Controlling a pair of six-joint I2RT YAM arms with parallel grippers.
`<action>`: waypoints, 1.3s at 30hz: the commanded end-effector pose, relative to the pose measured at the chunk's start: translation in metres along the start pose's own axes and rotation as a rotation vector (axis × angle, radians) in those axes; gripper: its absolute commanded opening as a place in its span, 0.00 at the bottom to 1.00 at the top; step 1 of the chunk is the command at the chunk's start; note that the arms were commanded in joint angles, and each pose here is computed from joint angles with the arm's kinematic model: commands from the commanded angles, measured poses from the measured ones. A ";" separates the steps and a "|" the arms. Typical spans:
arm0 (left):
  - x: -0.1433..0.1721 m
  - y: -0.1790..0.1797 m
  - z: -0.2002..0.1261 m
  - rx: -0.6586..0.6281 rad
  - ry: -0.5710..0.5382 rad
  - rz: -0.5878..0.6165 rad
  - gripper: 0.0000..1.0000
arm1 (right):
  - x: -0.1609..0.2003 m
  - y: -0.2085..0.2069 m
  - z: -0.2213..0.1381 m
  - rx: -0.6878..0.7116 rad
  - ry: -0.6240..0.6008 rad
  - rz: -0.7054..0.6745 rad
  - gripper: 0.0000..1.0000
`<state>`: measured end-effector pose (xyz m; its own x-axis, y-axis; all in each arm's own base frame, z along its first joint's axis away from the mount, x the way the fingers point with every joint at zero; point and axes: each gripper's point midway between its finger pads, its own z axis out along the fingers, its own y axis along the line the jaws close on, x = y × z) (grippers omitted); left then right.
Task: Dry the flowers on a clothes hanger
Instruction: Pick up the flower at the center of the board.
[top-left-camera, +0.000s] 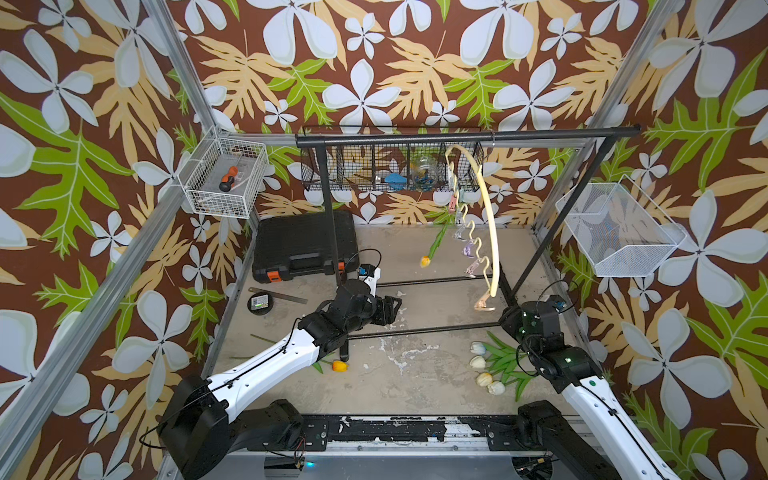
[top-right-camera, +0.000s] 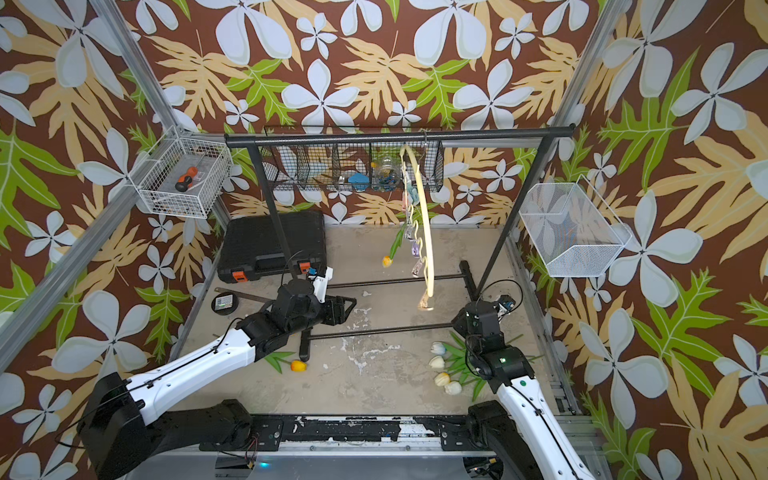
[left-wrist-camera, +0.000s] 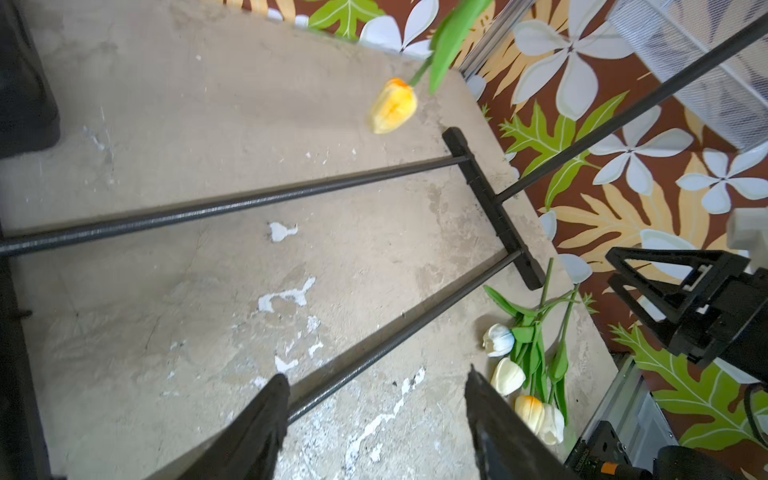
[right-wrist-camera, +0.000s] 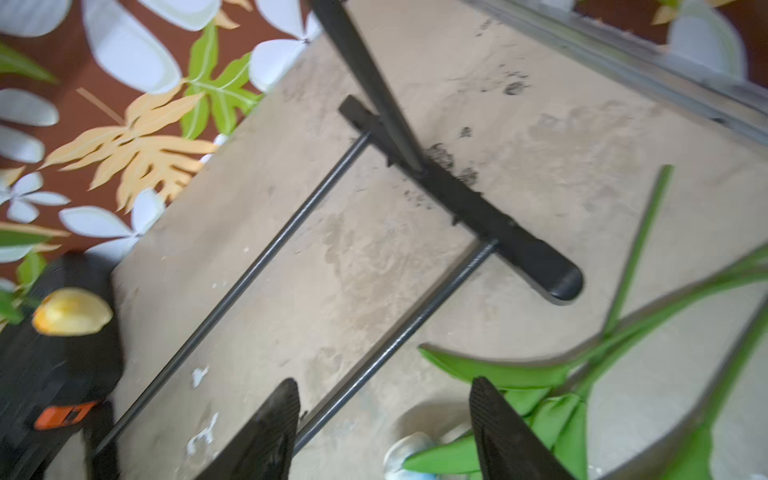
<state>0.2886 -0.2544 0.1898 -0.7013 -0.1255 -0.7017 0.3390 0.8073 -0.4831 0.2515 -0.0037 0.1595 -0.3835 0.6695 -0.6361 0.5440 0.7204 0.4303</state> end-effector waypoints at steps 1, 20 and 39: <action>0.011 0.016 0.004 -0.080 0.031 -0.063 0.67 | -0.006 -0.019 0.002 0.095 -0.057 0.052 0.67; 0.068 0.149 -0.093 -0.749 -0.052 -0.370 0.63 | 0.014 0.021 0.031 -0.073 0.038 -0.020 0.65; 0.067 0.243 -0.178 -1.209 -0.265 -0.646 0.46 | 0.001 0.033 0.030 -0.090 0.002 -0.071 0.66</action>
<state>0.2172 0.0176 0.1142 -0.4301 -0.6393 -0.6374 -0.7855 0.6130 -0.0848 0.2877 0.0177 0.1471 -0.4379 0.6304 -0.6409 0.4532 0.7705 0.4482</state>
